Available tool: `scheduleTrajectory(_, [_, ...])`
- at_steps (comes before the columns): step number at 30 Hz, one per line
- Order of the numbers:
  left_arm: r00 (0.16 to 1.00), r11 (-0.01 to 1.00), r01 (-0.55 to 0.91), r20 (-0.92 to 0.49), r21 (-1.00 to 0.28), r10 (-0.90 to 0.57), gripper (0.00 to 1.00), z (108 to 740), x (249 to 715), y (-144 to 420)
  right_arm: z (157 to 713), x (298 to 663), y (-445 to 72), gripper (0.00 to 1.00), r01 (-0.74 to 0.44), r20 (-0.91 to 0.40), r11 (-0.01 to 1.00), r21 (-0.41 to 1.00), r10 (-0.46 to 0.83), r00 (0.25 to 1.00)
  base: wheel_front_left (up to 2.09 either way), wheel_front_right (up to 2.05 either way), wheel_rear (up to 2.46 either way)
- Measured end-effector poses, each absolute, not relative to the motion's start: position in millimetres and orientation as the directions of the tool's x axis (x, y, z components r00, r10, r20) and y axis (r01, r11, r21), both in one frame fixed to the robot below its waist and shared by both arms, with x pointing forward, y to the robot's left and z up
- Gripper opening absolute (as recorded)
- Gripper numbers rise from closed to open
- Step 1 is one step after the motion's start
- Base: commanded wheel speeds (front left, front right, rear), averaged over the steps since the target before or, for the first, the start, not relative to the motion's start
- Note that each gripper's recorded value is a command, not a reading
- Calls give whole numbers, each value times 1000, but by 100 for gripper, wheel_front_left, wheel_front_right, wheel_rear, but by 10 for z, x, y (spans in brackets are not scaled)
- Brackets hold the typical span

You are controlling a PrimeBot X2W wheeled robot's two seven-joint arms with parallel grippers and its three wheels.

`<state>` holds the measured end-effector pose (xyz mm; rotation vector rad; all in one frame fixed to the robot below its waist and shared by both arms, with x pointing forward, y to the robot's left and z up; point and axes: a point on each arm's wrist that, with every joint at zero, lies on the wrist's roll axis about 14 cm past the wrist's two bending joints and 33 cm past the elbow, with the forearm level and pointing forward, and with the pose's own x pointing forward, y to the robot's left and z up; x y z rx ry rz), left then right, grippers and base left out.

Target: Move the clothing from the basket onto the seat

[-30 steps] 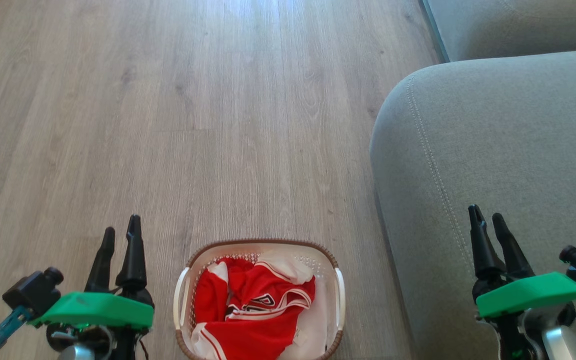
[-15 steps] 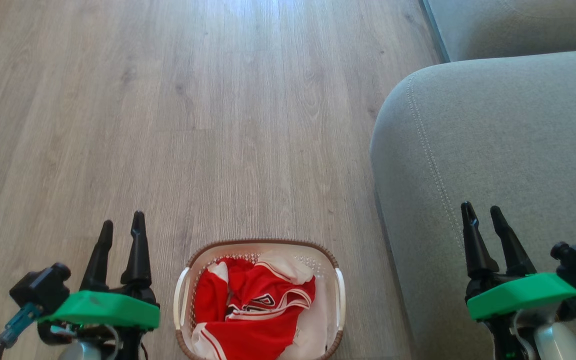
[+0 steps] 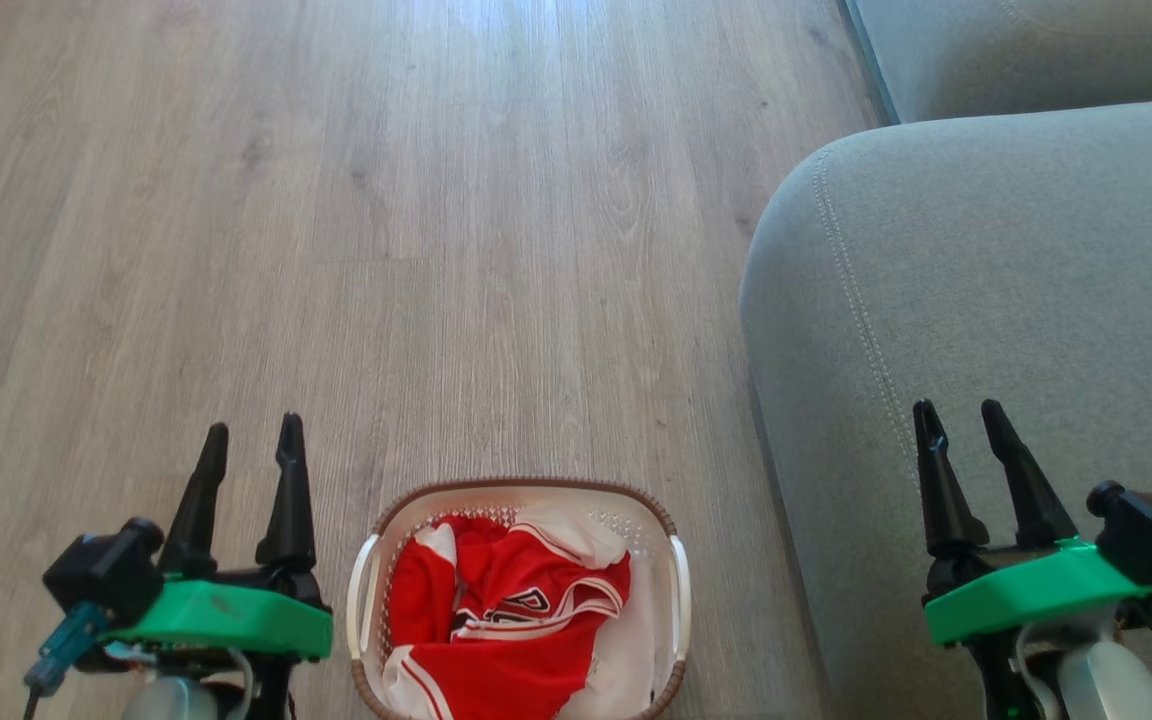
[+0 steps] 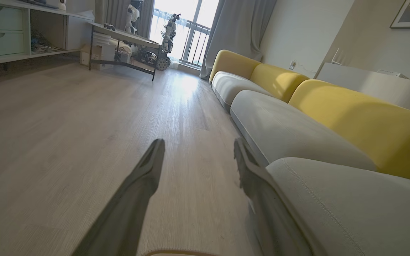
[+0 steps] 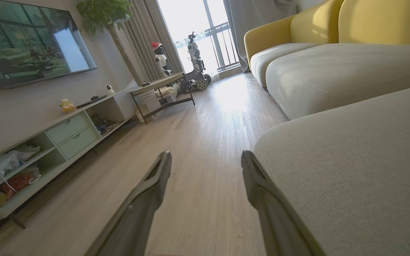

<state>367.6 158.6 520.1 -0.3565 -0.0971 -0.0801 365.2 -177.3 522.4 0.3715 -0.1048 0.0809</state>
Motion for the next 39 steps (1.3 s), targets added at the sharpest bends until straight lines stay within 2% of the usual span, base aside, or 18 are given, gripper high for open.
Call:
scheduleTrajectory(15, [981,972,135,165,-194,-103,100,5326,3680,1486,5362,3678,-1681,100,-140,177,966,217,102,979,0,0,0])
scheduleTrajectory(39, [982,968,153,137,-198,-127,100,5231,3808,1404,5232,3709,-1746,100,-112,138,969,219,83,987,0,0,0])
